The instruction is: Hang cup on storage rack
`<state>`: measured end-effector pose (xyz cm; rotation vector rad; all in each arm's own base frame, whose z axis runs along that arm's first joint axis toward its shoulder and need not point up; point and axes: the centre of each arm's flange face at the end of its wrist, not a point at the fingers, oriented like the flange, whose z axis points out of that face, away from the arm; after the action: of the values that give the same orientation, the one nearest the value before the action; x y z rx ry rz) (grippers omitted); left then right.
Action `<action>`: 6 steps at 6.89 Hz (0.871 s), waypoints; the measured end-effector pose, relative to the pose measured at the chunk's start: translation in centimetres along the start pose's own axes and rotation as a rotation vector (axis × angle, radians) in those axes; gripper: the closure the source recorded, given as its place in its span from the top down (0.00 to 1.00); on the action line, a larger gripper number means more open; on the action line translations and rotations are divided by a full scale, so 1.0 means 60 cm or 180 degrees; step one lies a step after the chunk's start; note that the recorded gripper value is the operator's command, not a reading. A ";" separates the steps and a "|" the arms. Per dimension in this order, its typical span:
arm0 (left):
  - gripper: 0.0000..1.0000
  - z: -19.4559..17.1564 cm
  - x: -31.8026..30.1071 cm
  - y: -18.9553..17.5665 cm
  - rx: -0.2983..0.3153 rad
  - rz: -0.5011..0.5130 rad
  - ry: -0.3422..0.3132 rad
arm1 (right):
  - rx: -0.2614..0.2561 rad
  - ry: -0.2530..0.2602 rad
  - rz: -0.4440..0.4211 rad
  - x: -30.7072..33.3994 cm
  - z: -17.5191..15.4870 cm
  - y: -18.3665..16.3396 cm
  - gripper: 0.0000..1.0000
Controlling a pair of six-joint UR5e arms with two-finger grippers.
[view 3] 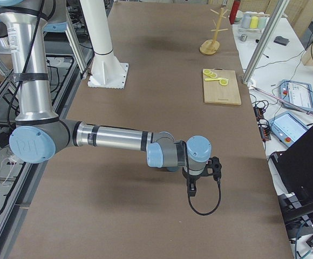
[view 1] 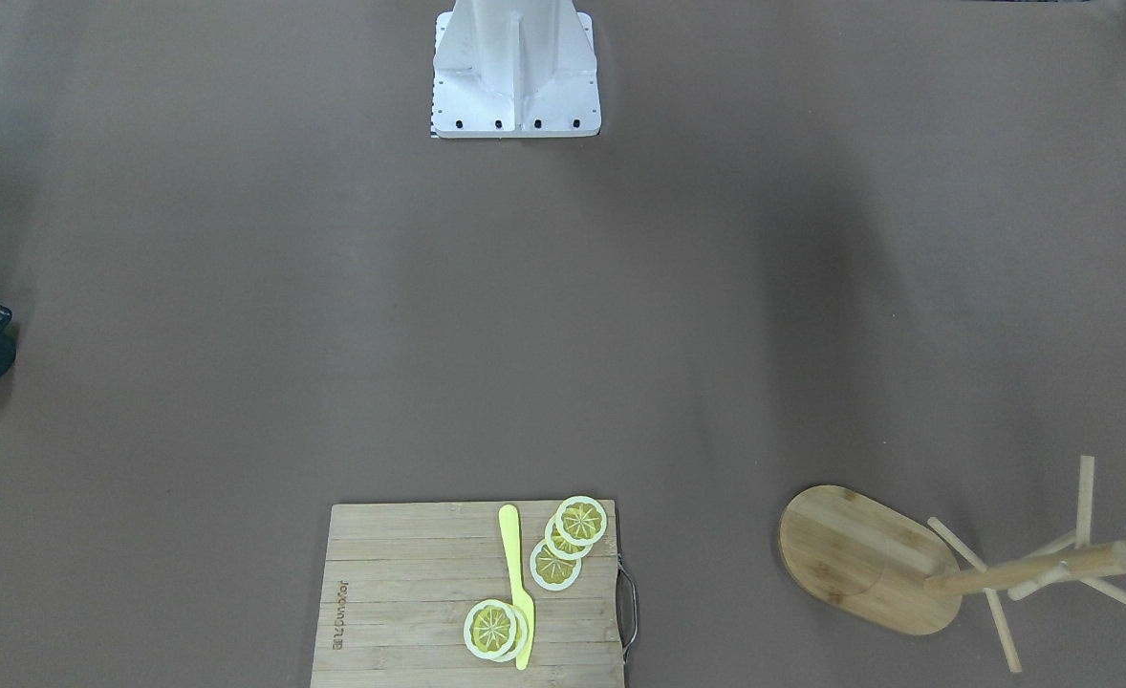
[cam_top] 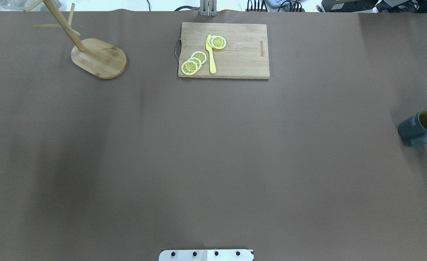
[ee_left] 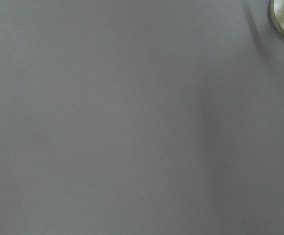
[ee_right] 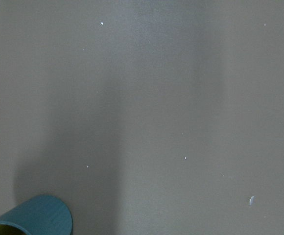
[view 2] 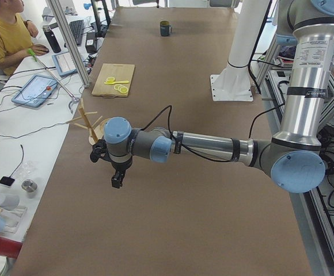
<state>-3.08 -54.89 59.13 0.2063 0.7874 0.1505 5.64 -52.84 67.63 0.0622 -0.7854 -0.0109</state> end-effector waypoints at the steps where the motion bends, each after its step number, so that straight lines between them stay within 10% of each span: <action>1: 0.98 0.000 0.000 0.000 -0.0002 0.0001 0.0001 | 0.0000 -0.0014 -0.0001 0.001 0.002 0.004 1.00; 6: 0.99 0.002 0.003 -0.001 -0.0004 0.0003 0.0000 | -0.0001 -0.0237 0.0014 -0.010 0.002 0.016 1.00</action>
<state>-2.87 -54.94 59.09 0.2055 0.7874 0.1519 5.15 -51.87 67.33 0.0600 -0.8599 -0.0092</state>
